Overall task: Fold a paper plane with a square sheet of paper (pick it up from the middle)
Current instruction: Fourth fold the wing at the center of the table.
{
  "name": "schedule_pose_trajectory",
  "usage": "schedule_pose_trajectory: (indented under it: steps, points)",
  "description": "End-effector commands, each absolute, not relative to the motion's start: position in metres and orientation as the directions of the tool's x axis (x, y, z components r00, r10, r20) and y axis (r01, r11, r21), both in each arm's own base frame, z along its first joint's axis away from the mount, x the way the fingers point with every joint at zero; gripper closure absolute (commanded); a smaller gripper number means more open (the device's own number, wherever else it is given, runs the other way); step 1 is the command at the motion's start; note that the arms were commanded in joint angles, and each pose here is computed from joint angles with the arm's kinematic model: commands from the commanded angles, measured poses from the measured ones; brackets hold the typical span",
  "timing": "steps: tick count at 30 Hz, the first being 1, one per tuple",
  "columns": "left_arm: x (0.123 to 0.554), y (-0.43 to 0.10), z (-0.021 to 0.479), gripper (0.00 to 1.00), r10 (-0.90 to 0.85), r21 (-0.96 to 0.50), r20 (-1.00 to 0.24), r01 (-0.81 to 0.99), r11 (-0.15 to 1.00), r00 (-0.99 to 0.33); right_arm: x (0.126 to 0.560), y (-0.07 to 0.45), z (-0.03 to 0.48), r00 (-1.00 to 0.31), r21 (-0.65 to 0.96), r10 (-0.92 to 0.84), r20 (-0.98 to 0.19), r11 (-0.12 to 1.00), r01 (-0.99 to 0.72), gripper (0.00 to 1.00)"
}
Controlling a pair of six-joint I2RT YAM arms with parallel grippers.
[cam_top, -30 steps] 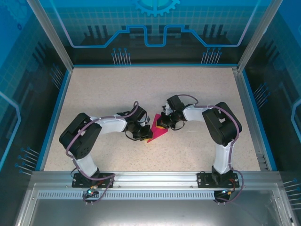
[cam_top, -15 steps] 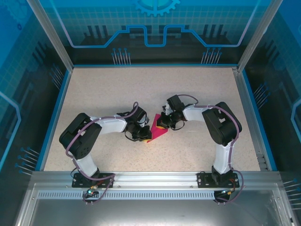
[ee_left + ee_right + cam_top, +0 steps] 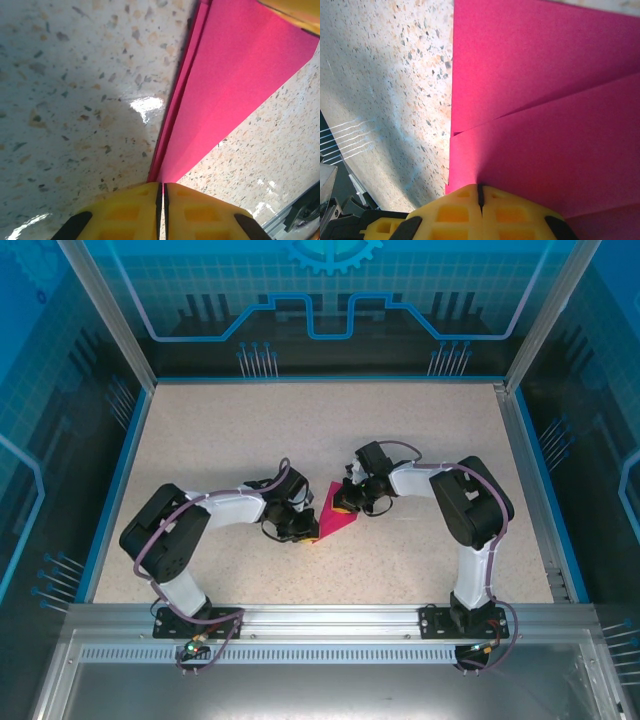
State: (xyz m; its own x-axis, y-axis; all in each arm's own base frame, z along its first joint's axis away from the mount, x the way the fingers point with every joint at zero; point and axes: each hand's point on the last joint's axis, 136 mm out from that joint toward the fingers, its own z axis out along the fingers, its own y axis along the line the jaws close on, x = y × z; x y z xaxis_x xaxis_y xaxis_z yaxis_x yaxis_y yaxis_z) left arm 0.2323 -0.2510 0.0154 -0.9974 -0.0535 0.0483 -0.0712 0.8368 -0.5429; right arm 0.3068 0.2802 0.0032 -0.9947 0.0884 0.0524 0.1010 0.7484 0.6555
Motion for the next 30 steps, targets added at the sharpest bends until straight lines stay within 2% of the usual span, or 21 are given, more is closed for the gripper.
schedule_pose_trajectory:
  steps: [1, 9, 15, 24, 30]
  points:
    - [0.215, -0.237, 0.003, 0.87, -0.056, -0.494, 0.120, -0.108, 0.863, -0.991, 0.256, 0.216, -0.082, -0.964, 0.327, 0.172, 0.205, 0.916, 0.233, 0.97]
    - [0.219, -0.226, -0.003, 0.88, -0.080, -0.425, 0.103, -0.117, 0.898, -0.991, 0.255, 0.215, -0.084, -0.962, 0.322, 0.172, 0.210, 0.917, 0.235, 0.97]
    - [0.218, -0.228, 0.000, 0.88, -0.076, -0.432, 0.107, -0.115, 0.894, -0.991, 0.256, 0.215, -0.085, -0.962, 0.321, 0.172, 0.211, 0.918, 0.234, 0.97]
    - [0.248, -0.263, 0.058, 0.87, -0.077, -0.629, -0.039, -0.035, 0.776, -0.996, 0.257, 0.216, -0.084, -0.962, 0.323, 0.172, 0.212, 0.917, 0.235, 0.97]
    - [0.261, -0.277, 0.047, 0.90, -0.089, -0.657, -0.018, -0.055, 0.751, -0.996, 0.258, 0.216, -0.084, -0.962, 0.324, 0.172, 0.212, 0.916, 0.236, 0.97]
